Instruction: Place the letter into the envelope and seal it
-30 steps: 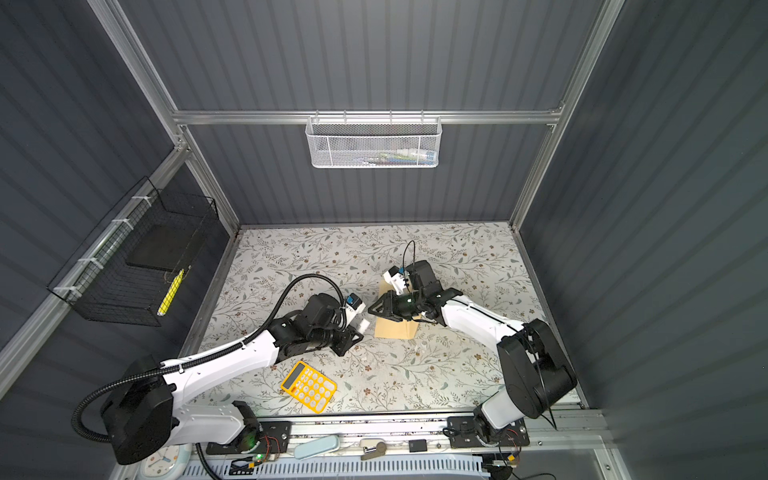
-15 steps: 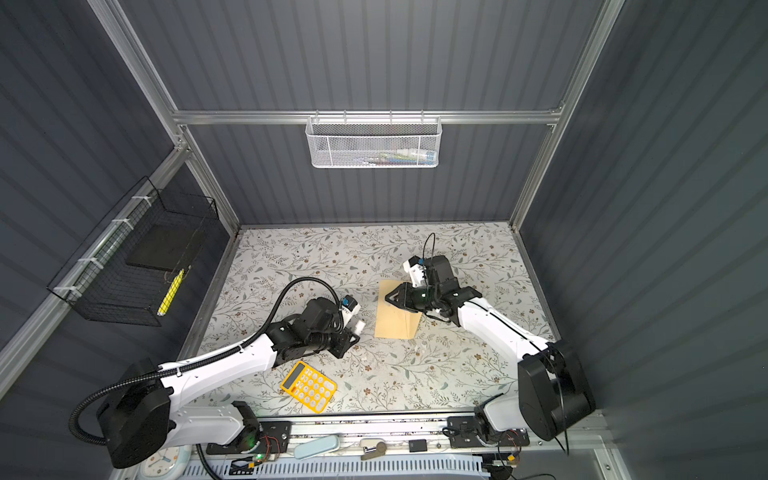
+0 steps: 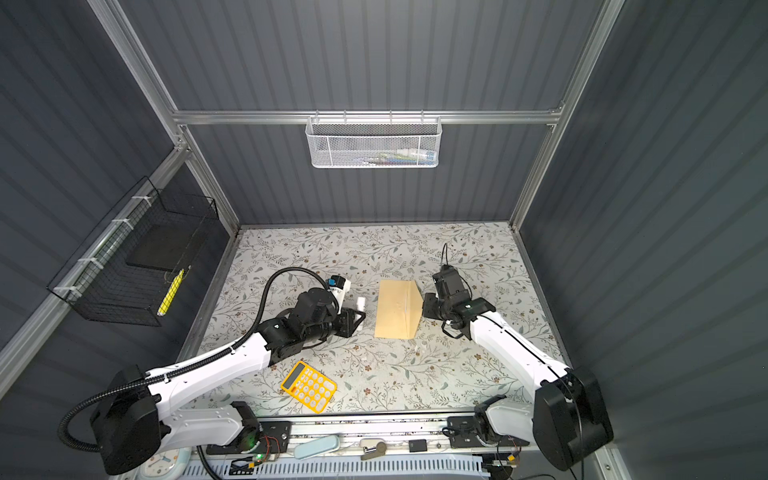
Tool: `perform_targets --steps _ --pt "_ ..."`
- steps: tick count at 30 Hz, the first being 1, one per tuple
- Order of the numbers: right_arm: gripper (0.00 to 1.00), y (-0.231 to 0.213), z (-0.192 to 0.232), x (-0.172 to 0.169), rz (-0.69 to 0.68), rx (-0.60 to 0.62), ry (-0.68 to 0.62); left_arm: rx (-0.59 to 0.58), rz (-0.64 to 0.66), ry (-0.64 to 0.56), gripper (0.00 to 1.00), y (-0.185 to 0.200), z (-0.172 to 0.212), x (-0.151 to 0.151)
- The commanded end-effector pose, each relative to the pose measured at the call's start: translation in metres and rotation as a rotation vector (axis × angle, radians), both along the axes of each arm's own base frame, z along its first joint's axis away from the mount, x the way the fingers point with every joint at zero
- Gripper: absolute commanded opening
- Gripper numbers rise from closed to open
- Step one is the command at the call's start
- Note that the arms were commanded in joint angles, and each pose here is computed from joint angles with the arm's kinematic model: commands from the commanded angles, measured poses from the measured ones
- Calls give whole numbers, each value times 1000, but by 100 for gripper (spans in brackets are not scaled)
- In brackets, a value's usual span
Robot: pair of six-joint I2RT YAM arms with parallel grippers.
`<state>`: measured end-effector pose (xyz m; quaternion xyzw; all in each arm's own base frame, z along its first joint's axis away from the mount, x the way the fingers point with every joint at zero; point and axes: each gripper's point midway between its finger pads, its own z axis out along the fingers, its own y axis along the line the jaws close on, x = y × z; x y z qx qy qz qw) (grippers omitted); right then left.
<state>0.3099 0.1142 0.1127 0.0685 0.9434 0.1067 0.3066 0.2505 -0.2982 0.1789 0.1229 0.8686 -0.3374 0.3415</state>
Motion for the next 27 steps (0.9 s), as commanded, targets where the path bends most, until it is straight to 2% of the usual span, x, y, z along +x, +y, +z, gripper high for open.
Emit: perform_targets --steps 1,14,21,27 --pt "20 -31 -8 4 -114 -98 -39 -176 37 -12 7 -12 44 6" --pt "25 -52 -48 2 -240 -148 -28 -482 123 52 7 -22 79 13" --pt "28 -51 -66 -1 -260 -150 8 -550 159 64 7 -21 84 18" --pt "39 -50 -76 -4 -273 -166 29 -576 175 60 8 -21 87 21"
